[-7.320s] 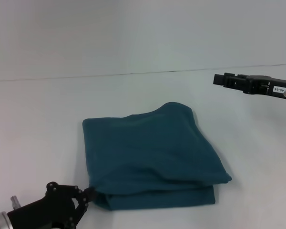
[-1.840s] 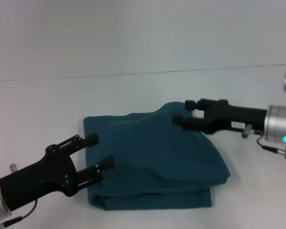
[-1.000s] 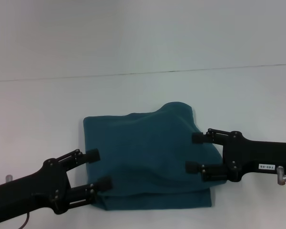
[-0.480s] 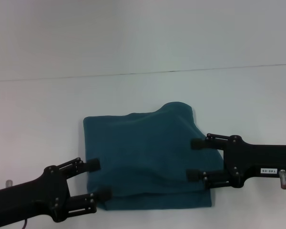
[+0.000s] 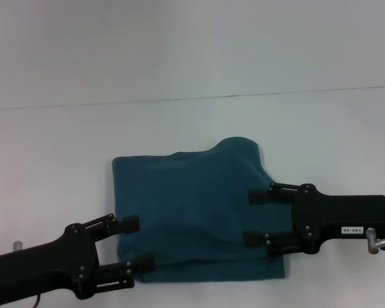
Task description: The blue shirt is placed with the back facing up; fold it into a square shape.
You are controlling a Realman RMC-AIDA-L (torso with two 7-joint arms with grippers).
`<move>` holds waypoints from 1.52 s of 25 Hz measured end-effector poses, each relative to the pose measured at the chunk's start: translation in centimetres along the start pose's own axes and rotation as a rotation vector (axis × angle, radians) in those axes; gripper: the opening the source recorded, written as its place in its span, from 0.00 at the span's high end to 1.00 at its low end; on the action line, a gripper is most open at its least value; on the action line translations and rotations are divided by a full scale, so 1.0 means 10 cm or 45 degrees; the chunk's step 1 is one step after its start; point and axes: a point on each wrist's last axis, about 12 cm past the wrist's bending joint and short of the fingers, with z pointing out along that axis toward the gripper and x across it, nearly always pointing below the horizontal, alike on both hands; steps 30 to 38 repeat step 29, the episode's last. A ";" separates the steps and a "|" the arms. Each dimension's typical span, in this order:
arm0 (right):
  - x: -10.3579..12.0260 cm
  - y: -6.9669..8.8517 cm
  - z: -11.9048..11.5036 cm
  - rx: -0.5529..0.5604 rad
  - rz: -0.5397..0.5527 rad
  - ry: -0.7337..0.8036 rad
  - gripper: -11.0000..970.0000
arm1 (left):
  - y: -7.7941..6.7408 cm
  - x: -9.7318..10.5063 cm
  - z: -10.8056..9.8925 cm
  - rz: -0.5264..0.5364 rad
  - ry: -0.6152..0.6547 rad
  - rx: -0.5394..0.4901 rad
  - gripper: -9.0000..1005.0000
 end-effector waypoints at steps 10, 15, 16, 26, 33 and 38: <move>-0.03 -0.04 0.10 -0.012 0.037 0.067 0.04 | 0.00 0.03 0.00 -0.017 0.016 -0.005 0.14; -0.05 -0.06 0.16 -0.014 0.041 0.086 0.04 | 0.02 0.06 0.01 -0.028 0.030 -0.020 0.14; -0.06 -0.06 0.16 -0.015 0.039 0.086 0.04 | 0.02 0.06 0.01 -0.030 0.032 -0.022 0.14; -0.08 -0.07 0.18 -0.012 0.041 0.076 0.05 | 0.03 0.07 0.03 -0.052 0.030 -0.044 0.14; -0.08 -0.07 0.19 -0.012 0.044 0.074 0.05 | 0.03 0.07 0.03 -0.056 0.028 -0.046 0.14; -0.08 -0.07 0.19 -0.012 0.044 0.074 0.05 | 0.03 0.07 0.03 -0.056 0.028 -0.046 0.14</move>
